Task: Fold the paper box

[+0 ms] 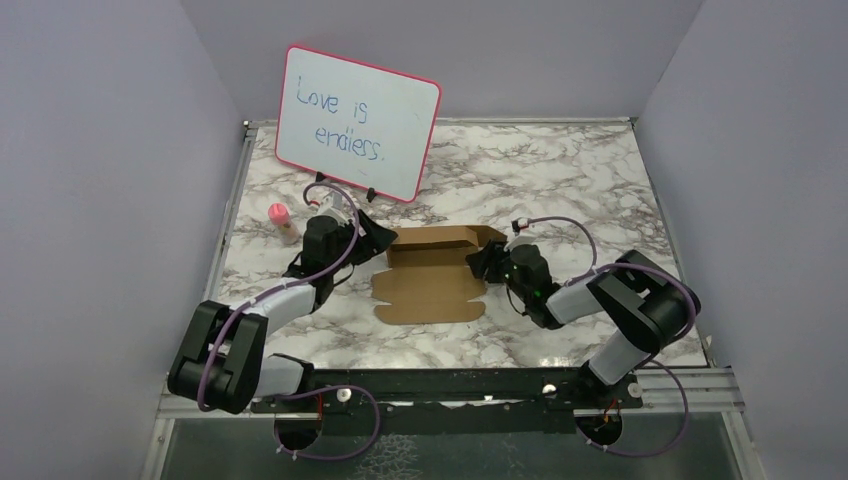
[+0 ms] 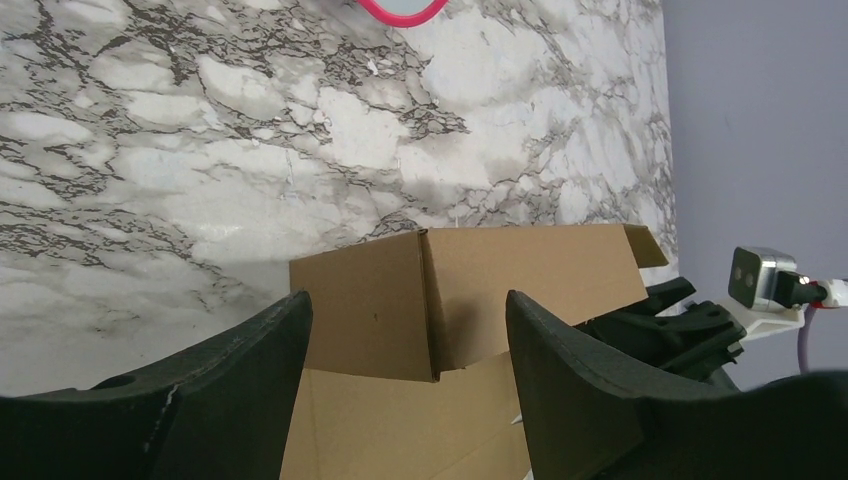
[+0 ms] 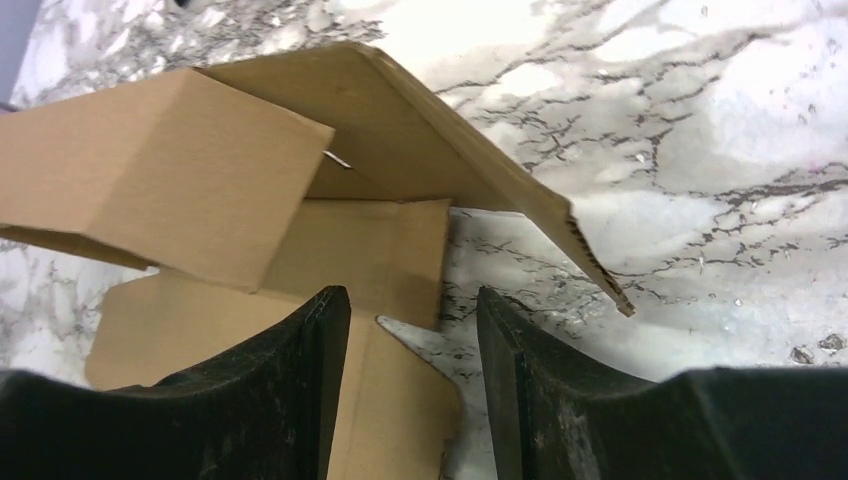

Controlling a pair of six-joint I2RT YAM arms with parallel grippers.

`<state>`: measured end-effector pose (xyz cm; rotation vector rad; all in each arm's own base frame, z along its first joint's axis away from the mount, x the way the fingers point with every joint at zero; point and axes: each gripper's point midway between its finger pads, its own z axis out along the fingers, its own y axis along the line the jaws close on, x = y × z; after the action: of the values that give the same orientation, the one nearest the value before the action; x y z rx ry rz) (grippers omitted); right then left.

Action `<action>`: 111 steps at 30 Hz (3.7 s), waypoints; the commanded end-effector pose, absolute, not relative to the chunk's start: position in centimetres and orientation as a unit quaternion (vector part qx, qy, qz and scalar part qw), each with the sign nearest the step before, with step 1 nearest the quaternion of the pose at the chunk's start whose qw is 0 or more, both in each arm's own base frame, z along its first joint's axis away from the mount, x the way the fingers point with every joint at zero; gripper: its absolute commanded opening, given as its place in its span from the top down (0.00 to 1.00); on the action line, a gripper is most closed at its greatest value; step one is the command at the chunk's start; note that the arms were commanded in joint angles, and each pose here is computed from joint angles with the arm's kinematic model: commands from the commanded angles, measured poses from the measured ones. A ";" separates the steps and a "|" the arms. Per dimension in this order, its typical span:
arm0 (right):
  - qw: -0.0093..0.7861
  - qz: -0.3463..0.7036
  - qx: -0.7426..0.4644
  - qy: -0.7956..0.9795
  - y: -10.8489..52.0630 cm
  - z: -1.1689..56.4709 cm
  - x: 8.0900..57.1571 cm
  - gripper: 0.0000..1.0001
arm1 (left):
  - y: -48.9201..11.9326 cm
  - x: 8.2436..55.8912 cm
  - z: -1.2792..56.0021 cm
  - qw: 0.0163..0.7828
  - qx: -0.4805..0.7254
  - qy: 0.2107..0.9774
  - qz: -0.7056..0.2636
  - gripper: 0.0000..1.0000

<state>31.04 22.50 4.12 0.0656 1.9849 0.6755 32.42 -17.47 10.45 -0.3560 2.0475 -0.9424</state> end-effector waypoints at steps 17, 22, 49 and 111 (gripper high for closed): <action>0.561 0.317 -0.084 0.760 26.5 6.8 33.2 0.91 | -20.4 32.2 10.9 0.408 -0.114 0.816 -0.394 0.28; 0.572 0.291 -0.137 0.755 27.3 6.2 33.7 0.89 | -21.1 31.9 10.8 0.403 -0.109 0.818 -0.396 0.28; 0.555 0.185 -0.133 0.800 21.2 7.8 29.5 0.45 | -16.3 32.5 16.9 0.476 -0.058 0.847 -0.231 0.10; 0.528 0.294 -0.198 0.772 21.2 11.6 32.1 0.97 | -31.8 28.9 7.9 0.566 0.125 0.807 -0.108 0.15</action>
<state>32.39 20.42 10.09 -0.4472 1.9097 0.6615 27.49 -31.41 6.67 0.3370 2.0098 -0.2882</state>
